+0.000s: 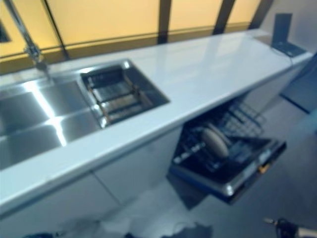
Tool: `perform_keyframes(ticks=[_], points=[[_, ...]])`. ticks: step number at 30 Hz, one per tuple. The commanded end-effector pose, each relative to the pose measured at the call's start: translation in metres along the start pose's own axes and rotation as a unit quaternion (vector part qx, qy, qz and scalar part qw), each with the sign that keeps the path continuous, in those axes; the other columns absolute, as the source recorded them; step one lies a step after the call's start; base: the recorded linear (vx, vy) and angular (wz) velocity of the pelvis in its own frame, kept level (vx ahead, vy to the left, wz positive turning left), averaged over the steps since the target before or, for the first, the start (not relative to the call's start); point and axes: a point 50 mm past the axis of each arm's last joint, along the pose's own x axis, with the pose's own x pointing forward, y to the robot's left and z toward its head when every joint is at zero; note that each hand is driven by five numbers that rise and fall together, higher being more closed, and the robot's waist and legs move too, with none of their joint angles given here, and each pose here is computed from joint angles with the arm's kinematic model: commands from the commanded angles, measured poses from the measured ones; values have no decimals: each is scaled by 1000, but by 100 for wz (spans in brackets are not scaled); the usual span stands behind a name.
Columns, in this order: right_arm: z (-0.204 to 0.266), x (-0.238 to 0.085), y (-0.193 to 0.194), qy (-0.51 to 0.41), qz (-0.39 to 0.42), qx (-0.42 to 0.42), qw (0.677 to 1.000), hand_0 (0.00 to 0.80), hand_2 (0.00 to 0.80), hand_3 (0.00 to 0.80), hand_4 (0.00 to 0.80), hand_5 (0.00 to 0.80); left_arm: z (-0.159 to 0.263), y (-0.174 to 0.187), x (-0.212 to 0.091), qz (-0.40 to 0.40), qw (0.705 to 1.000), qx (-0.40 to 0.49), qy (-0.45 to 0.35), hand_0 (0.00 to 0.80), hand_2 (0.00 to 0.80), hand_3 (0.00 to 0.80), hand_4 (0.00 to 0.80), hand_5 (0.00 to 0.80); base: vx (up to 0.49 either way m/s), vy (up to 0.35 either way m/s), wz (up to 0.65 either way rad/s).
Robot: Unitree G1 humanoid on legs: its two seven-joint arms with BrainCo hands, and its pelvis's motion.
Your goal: Take plates into dishwasher
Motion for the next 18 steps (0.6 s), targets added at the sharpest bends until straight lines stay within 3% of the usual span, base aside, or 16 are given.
perform_keyframes(ticks=[1, 4, 9, 13, 18], points=[[22, -7, -11, -54, -24, 67, 996, 0, 0, 0, 0, 0, 3, -22, 0, -13, 1000, -23, -15, 0, 0, 0, 0, 0, -259, -136, 7], [26, -6, -5, -59, -27, 87, 994, 0, 0, 0, 0, 0, 10, -34, 0, -24, 999, -10, -29, 0, 0, 0, 0, 0, -208, -129, 4], [35, -4, 15, -73, -11, 112, 991, 0, 0, 0, 0, 0, 17, -26, 1, -21, 999, 23, -28, 0, 0, 0, 0, 0, -230, -186, 7], [28, -2, 17, -61, 1, 152, 987, 0, 0, 0, 0, 0, -17, -29, 1, -20, 999, -39, 11, 0, 0, 0, 0, 0, -144, -260, 23], [35, -1, 38, -107, 64, 301, 945, 0, 0, 0, 0, 0, -38, -60, -4, -60, 996, -66, 28, 0, 0, 0, 0, 0, -87, -141, 42]])
